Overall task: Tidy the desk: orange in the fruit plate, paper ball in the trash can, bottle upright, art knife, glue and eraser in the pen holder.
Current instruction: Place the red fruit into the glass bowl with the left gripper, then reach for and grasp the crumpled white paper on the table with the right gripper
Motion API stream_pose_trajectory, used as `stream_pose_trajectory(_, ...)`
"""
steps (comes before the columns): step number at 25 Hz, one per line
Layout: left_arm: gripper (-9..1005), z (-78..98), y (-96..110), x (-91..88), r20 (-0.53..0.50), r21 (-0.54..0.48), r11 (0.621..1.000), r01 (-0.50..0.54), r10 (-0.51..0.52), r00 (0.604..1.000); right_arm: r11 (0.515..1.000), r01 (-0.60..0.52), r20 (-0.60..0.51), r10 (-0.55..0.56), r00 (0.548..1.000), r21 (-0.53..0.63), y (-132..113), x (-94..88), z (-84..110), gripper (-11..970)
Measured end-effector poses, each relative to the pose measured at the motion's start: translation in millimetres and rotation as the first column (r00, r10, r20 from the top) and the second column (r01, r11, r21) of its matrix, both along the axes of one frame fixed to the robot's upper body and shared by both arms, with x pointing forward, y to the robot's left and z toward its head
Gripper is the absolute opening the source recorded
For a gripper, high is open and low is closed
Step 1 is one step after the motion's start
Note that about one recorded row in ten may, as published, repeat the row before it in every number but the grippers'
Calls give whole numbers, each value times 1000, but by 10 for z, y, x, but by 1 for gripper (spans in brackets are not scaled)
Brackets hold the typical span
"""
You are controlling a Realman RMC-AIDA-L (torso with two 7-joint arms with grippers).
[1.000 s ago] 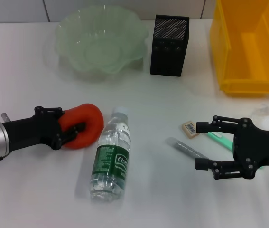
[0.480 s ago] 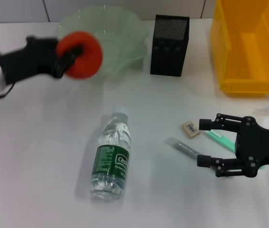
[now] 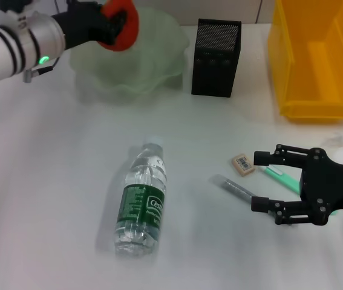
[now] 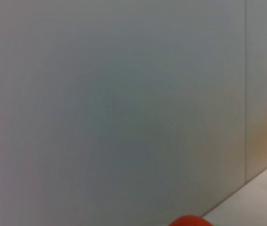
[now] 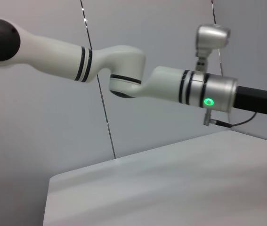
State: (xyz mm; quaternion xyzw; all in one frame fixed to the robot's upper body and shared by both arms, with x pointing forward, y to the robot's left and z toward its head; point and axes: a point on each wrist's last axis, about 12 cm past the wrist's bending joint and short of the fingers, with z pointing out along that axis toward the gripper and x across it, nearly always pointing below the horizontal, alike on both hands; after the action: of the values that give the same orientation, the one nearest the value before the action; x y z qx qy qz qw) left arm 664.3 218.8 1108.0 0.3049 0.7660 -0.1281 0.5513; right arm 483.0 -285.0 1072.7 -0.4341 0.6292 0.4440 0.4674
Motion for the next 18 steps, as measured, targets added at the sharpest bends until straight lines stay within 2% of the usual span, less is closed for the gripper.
stream_pose_trajectory(2,145,-13,-42,21,0,20,1000,1,-1,1000,1000,0,-8,0,1000,6,8,-10,-12,823)
stream_pose_trajectory(6,330,-15,-39,5,3,12,1000,9,-9,1000,999,35,-11,-35,999,22,-19,-7,-19,823)
stream_pose_trajectory(9,439,-16,75,-115,19,-32,998,49,-48,999,991,117,-4,-117,993,60,-119,-4,15,823)
stream_pose_trajectory(12,533,-8,256,-333,52,-111,988,107,-102,993,976,203,-34,-201,979,77,-305,10,136,824)
stream_pose_trajectory(13,565,-19,336,-454,72,-144,980,138,-129,989,971,231,-62,-227,972,59,-387,33,212,824)
stream_pose_trajectory(16,666,-95,499,-815,116,-204,950,238,-218,969,952,304,-160,-305,939,-32,-590,96,473,824)
stream_pose_trajectory(18,741,-153,578,-1014,125,-217,933,288,-266,956,928,346,-228,-370,901,-138,-693,136,693,824)
